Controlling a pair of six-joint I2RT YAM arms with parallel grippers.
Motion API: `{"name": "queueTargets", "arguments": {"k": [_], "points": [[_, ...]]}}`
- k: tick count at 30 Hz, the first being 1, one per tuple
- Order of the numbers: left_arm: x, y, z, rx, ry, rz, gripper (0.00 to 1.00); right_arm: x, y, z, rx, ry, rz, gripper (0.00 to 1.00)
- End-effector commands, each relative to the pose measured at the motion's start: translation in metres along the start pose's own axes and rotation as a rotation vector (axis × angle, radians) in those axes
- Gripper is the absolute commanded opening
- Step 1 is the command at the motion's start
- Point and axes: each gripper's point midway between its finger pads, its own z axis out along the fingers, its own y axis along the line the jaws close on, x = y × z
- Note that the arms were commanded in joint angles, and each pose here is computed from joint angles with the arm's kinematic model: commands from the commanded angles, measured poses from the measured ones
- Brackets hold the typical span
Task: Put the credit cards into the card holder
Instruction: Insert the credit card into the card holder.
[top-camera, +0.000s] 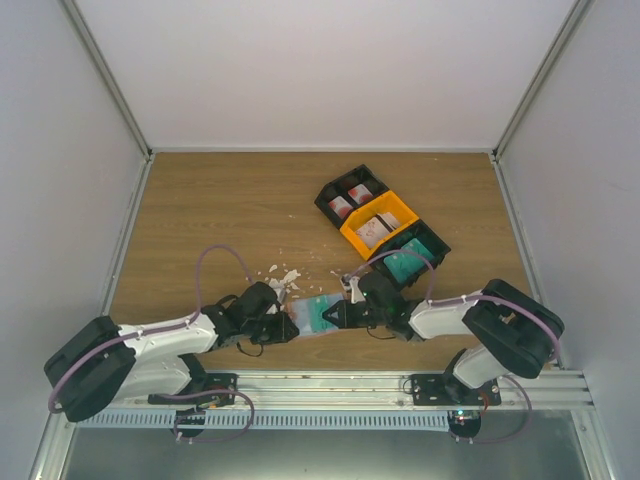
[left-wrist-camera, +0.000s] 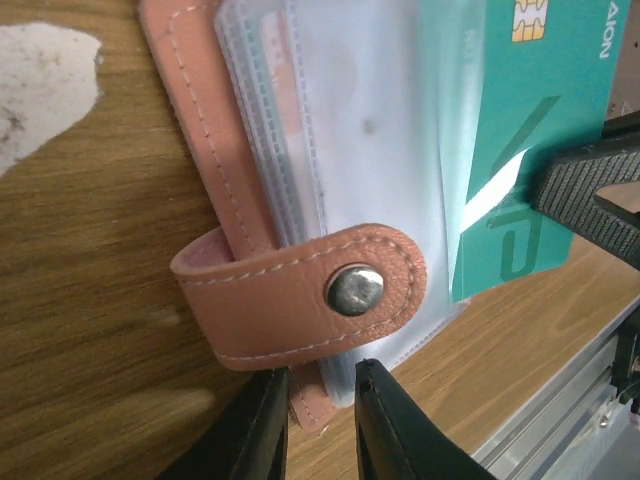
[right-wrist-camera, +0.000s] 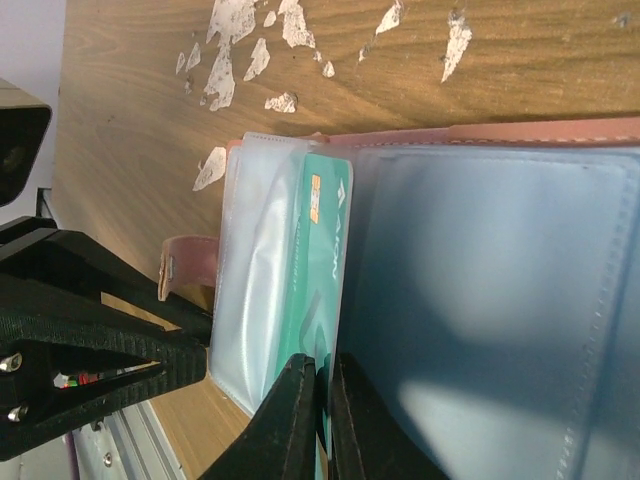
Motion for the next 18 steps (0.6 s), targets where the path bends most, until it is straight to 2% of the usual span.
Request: {"name": "queueTargets", "arguments": {"k": [1, 10, 18], "points": [[0.005, -0.001, 0.007, 0.015, 0.029, 0.008, 0.20, 0.016, -0.017, 0.000, 0.042, 0.036, 0.041, 0.05], [0.010, 0.024, 0.012, -0.117, 0.060, -0.043, 0.03, 0.011, -0.032, -0.011, 0.129, -0.030, 0.078, 0.01], [0.013, 0.029, 0.014, -0.136, 0.073, -0.051, 0.00, 0.008, -0.039, -0.018, 0.171, -0.050, 0.075, 0.01]]}}
